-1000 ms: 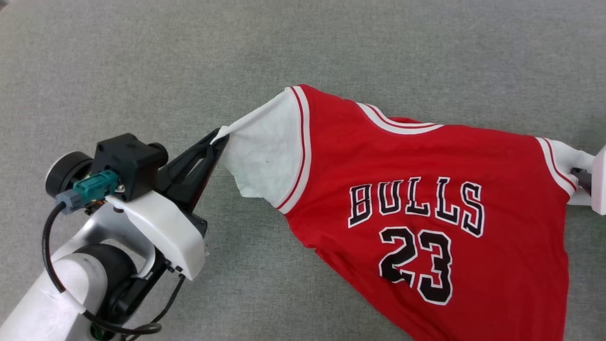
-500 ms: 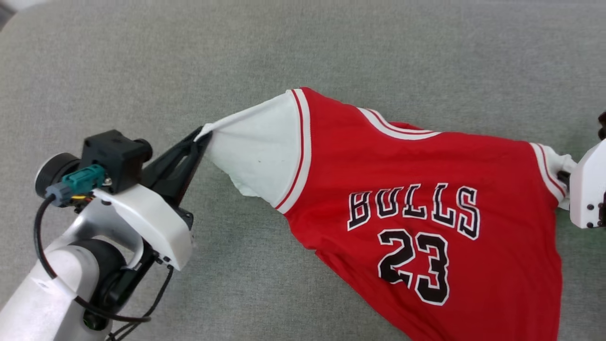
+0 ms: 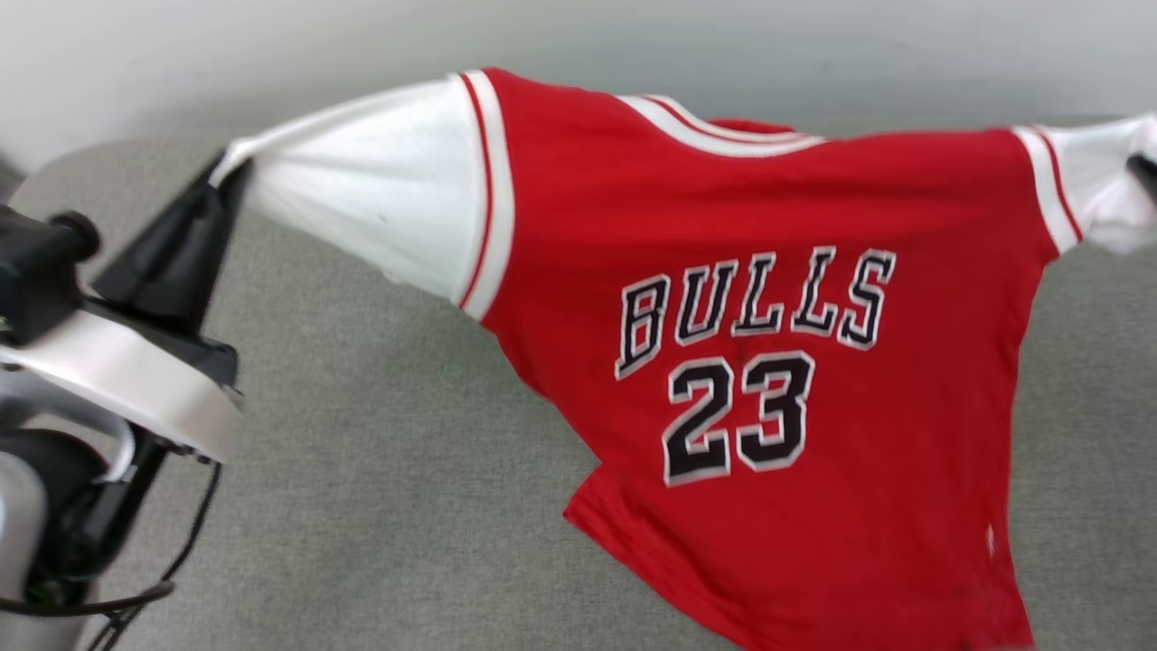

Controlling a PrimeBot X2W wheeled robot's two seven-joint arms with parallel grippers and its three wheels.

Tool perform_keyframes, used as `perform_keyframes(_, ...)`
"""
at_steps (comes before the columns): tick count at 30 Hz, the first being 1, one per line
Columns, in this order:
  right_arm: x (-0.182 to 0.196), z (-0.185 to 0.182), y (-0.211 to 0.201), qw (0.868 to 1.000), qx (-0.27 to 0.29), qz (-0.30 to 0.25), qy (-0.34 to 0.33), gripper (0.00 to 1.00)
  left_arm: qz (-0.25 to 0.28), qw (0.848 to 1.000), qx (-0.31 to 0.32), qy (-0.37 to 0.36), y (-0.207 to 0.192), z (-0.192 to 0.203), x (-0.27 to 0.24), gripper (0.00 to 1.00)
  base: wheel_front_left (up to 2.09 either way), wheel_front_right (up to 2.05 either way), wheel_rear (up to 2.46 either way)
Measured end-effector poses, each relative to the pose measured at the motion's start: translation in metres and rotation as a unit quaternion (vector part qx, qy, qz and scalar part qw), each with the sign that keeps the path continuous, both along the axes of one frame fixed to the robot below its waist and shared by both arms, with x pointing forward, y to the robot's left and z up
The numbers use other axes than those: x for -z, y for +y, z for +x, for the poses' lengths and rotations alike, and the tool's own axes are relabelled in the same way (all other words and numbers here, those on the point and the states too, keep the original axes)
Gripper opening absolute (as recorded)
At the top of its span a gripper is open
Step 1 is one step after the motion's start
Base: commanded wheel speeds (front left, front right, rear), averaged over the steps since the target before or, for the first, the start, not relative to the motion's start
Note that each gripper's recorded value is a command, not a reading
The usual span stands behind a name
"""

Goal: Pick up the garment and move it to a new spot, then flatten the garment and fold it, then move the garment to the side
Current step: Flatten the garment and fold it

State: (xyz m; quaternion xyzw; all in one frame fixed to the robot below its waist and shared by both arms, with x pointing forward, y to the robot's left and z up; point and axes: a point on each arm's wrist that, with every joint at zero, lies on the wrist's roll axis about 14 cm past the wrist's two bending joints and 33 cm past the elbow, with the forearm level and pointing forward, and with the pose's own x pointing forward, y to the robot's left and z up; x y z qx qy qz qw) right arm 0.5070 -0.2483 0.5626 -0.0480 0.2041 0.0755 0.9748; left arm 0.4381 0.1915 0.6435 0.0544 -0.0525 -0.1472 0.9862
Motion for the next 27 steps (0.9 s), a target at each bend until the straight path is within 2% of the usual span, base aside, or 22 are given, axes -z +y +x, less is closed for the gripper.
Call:
perform_keyframes(6,-0.083,-0.015,0.003,0.993,-0.012,0.004,-0.118,0.00,0.001,0.995,-0.008,-0.097,0.008,-0.012,-0.067,0.00,0.00,0.00,0.00)
perform_keyframes(13,-0.148,-0.039,0.012,0.976,-0.026,0.018,-0.216,0.00,-0.004,0.979,-0.020,-0.203,0.017,-0.032,-0.138,0.00,0.00,0.00,0.00)
perform_keyframes(20,-0.182,-0.052,0.013,0.962,-0.027,0.033,-0.270,0.00,-0.012,0.964,-0.026,-0.263,0.024,-0.042,-0.176,0.00,0.00,0.00,0.00)
perform_keyframes(27,-0.186,-0.036,0.012,0.958,-0.024,0.032,-0.284,0.00,-0.013,0.968,-0.022,-0.250,0.026,-0.015,-0.171,0.00,0.00,0.00,0.00)
